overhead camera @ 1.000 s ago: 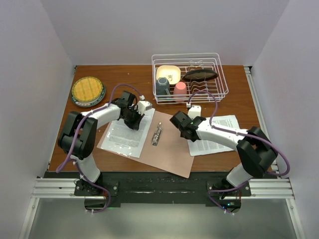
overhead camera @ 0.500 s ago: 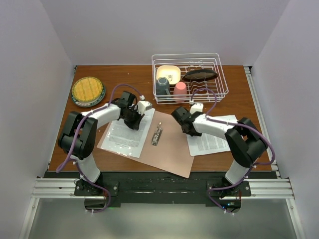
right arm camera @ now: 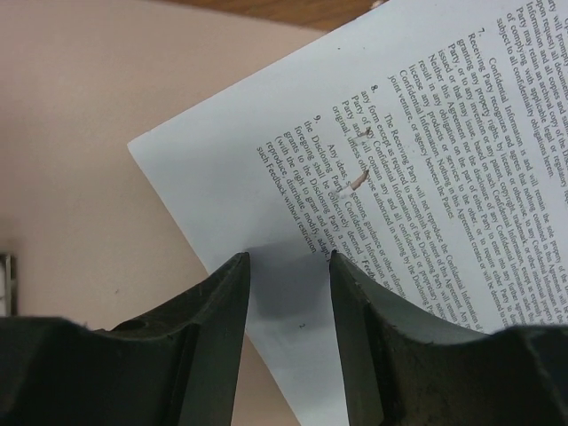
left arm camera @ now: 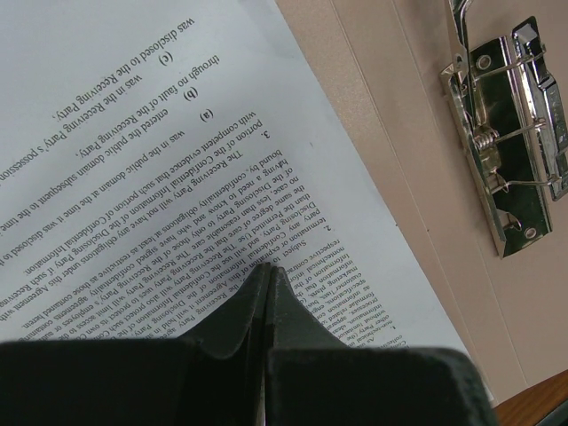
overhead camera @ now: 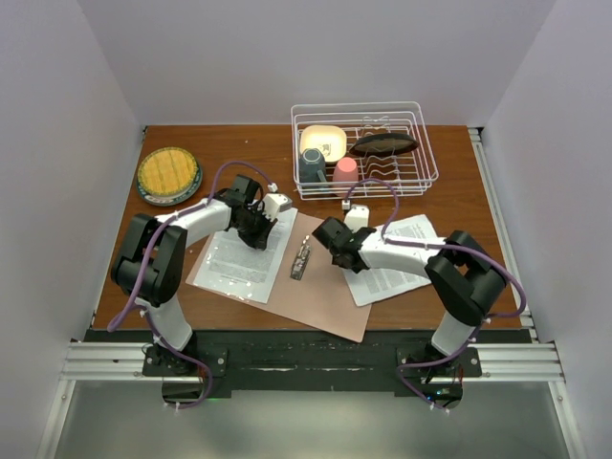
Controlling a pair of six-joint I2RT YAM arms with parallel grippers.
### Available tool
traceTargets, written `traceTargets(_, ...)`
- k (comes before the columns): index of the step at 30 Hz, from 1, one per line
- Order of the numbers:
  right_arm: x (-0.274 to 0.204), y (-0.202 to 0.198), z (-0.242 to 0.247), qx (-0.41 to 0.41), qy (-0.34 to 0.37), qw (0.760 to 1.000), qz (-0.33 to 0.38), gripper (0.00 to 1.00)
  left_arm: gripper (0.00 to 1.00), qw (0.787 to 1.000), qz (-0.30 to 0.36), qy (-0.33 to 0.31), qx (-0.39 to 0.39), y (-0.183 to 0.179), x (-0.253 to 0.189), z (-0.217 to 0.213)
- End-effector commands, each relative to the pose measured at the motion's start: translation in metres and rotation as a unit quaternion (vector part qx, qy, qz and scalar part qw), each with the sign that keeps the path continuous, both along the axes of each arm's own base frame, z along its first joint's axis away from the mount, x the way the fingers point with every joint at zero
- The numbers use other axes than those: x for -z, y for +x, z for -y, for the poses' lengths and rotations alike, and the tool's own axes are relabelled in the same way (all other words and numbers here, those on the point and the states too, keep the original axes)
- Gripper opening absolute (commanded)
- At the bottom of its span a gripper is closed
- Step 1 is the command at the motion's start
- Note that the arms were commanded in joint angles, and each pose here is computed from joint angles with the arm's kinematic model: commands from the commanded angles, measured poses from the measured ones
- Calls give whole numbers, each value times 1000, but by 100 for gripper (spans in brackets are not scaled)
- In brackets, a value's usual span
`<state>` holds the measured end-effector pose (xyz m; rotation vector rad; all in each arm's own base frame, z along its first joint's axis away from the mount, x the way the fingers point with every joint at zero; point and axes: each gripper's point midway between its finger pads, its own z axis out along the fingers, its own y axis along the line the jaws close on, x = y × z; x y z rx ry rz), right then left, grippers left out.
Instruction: Put the files into the folder
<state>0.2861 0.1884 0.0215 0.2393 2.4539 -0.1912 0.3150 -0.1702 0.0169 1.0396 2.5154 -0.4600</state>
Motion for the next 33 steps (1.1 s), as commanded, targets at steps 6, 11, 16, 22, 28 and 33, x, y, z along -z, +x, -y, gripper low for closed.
traceTargets(6,21,-43,-40,-67,38,996,-44,43,0,999,-20,27,-1,-14,15,-11)
traceTargets(11,27,-72,-57,-123,48,989,-60,40,0,999,-18,28,-3,-13,14,-11)
traceTargets(16,28,-101,-67,-169,59,981,-76,38,0,999,-16,30,-5,-13,14,-12)
traceTargets(22,25,-116,-59,-195,58,975,-85,44,0,999,-15,28,-8,-12,12,-11)
traceTargets(28,-32,-99,-68,-184,97,978,-20,69,0,999,-16,31,-8,-12,13,-12)
traceTargets(33,-75,-106,-28,-79,170,982,5,82,0,999,-15,31,-9,-12,12,-12)
